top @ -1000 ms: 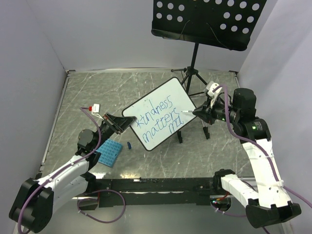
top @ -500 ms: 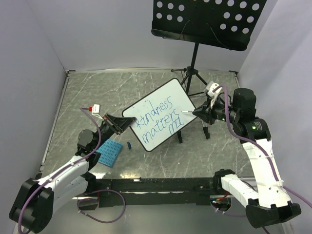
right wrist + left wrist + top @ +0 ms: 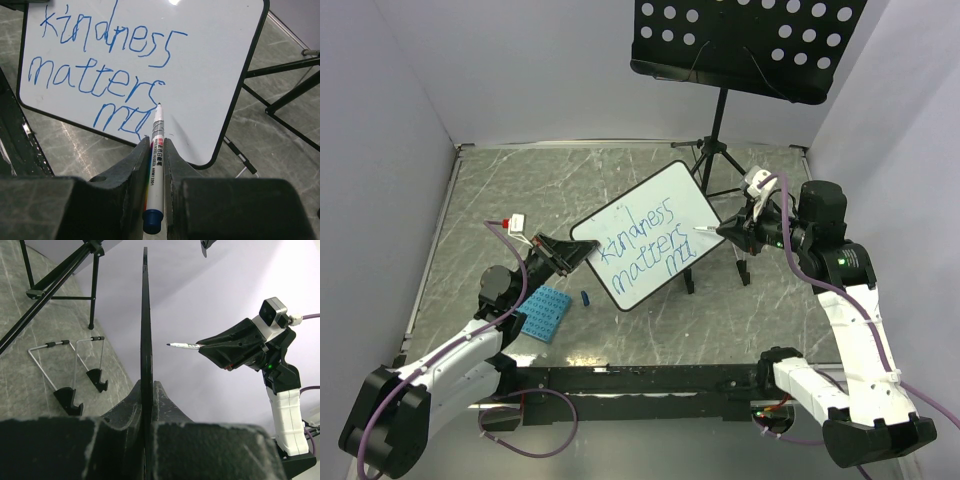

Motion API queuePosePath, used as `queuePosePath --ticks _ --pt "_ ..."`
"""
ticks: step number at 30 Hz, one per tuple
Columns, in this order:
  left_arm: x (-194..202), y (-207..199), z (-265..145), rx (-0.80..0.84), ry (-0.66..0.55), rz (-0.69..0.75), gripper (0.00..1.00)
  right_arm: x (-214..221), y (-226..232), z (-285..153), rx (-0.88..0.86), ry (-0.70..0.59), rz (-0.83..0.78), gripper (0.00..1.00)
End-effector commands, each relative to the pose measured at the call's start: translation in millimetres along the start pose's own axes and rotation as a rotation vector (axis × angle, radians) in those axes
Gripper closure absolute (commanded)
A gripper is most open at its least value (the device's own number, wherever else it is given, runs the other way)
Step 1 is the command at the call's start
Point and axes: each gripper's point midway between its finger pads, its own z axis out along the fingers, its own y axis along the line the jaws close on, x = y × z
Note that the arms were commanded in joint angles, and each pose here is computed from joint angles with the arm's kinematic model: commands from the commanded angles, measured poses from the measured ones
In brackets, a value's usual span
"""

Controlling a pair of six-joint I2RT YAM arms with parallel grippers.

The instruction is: Write a sentence on the whiteboard

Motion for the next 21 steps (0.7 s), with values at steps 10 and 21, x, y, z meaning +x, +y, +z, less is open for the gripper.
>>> queuePosePath --ticks 10,21 --pt "-21 -53 -1 0.193 -0.068 0.06 0.99 -10 -4 -2 0.005 -0.034 -0.037 1.0" --pt "-19 -49 -3 0.185 -0.068 0.056 0.99 -3 -8 -1 0.027 -0.01 -0.035 1.0"
